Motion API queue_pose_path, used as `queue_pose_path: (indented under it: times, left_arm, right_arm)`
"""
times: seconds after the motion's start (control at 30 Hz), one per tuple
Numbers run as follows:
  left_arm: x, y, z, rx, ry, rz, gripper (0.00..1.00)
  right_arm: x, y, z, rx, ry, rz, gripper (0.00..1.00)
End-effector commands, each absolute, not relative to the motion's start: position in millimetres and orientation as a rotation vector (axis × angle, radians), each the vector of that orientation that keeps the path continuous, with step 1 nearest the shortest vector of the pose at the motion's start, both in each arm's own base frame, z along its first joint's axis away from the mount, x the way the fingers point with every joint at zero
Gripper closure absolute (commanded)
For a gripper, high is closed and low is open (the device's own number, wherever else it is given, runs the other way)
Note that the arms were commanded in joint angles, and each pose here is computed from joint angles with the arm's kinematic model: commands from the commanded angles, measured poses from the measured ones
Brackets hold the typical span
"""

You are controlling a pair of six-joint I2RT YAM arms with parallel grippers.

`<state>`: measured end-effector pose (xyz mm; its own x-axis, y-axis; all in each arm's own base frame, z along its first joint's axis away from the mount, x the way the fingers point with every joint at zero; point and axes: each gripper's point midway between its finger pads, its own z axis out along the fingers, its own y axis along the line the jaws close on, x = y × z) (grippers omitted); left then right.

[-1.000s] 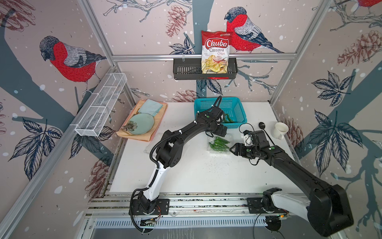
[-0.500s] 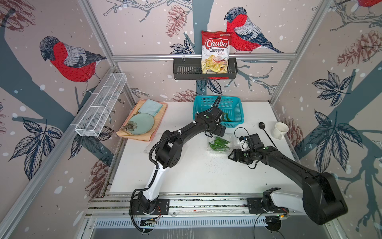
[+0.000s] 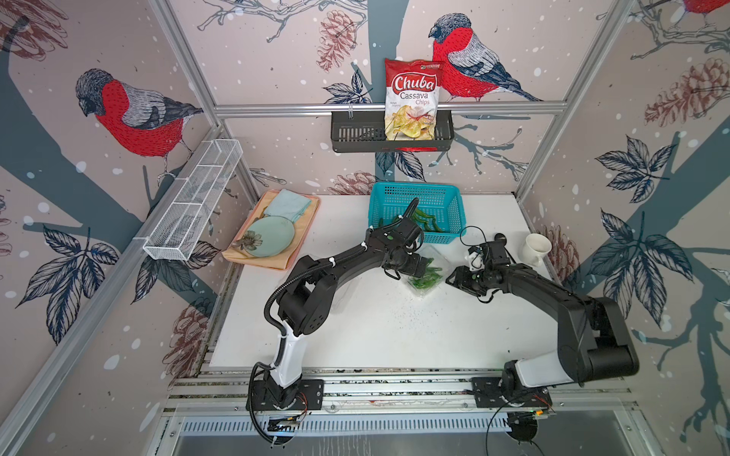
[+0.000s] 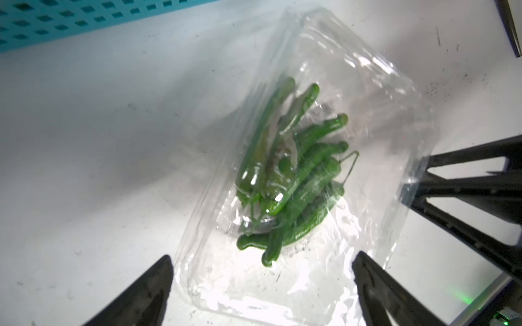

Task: Take small green peppers out of containers
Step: Adjust the packing box at the center of the board.

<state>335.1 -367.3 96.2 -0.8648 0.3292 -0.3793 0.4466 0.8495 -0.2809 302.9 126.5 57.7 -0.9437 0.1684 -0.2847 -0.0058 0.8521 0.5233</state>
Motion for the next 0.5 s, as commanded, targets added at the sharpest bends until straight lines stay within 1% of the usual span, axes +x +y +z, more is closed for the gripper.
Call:
queue_pose_path:
  times: [0.0,0.2,0.33,0.47]
  left_arm:
    - [340,-364,110,0.505,2.69,-0.513,0.04]
    - [354,-383,127,0.473,2.675,-0.575,0.04]
    - [362,-401,136,0.435,2.669,-0.733,0.04]
    - [369,-408,136,0.418,2.671,-0.824,0.04]
  right_arm:
    - [298,125,63,0.115,2.692,0.83,0.44]
    - [276,115,67,0.249,2.62,0.994,0.44]
    - [286,132,89,0.299,2.496,1.181,0.45]
    - [297,139,91,0.315,2.463,1.226,0.46]
